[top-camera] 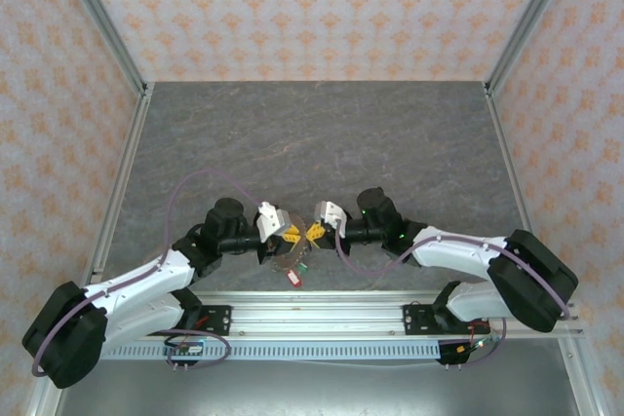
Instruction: Put the keys on the keyring
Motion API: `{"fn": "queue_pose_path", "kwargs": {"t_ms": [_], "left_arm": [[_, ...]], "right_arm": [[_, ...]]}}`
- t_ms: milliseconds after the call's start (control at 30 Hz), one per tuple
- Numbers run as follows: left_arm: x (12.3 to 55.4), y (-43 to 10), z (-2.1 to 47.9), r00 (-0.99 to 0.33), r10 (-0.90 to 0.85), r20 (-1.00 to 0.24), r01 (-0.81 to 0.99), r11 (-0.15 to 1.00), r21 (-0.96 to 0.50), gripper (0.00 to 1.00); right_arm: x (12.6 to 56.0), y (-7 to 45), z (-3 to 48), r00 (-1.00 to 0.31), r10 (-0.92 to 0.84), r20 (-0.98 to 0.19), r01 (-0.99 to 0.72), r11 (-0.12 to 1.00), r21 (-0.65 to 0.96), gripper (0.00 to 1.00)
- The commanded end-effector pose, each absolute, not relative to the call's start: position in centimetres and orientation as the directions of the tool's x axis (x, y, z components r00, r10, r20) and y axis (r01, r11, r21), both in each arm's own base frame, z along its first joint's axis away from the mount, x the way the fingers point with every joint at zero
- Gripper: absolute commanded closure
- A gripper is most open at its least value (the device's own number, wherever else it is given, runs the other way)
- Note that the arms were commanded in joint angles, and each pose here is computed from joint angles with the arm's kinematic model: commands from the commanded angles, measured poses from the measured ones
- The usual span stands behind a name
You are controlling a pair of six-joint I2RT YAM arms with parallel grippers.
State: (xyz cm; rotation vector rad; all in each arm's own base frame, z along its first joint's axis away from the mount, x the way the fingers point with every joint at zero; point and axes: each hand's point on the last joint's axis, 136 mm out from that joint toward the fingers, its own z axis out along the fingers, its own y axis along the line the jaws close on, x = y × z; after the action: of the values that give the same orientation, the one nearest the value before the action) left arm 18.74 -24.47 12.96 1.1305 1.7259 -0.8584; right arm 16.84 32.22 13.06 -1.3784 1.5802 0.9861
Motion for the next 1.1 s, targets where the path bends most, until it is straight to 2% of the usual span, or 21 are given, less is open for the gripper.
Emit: {"fn": "queue_pose_path", "kwargs": {"t_ms": [0,267,467,833,900,967,1067], "left_arm": [[18.6,-25.0,14.1,-0.169,0.321,-0.932,0.951,0.303,-0.067,0.79],[19.0,-25.3,13.1,-0.194,0.375,-0.906,0.952,0.296,-0.082,0.79],[20.2,-25.2,12.5,-0.208,0.417,-0.885,0.942,0.330,-0.066,0.84],[20.7,-25.7,12.2,-0.227,0.436,-0.871,0.940,0.333,-0.078,0.80],[20.8,-25.7,12.2,-0.228,0.442,-0.867,0.937,0.341,-0.072,0.88],[21.3,-25.4,12.2,-0.228,0.447,-0.865,0.929,0.364,-0.057,1.00],[21.9,-25.0,12.3,-0.218,0.430,-0.876,0.912,0.409,-0.026,1.00]], "right_arm": [[17.3,33.3,15.7,-0.004,-0.303,-0.953,-0.999,0.053,-0.012,1.00],[17.5,33.6,16.3,-0.003,-0.297,-0.955,-0.999,0.052,-0.013,1.00],[17.5,33.9,16.5,-0.008,-0.296,-0.955,-0.999,0.034,-0.003,1.00],[18.0,34.6,17.2,-0.015,-0.273,-0.962,-0.999,0.036,0.006,1.00],[18.0,34.6,17.3,-0.019,-0.272,-0.962,-0.999,0.041,0.008,1.00],[18.0,34.4,17.1,-0.023,-0.278,-0.960,-0.999,0.048,0.010,1.00],[18.1,33.8,15.8,-0.032,-0.325,-0.945,-0.997,0.078,0.007,1.00]]}}
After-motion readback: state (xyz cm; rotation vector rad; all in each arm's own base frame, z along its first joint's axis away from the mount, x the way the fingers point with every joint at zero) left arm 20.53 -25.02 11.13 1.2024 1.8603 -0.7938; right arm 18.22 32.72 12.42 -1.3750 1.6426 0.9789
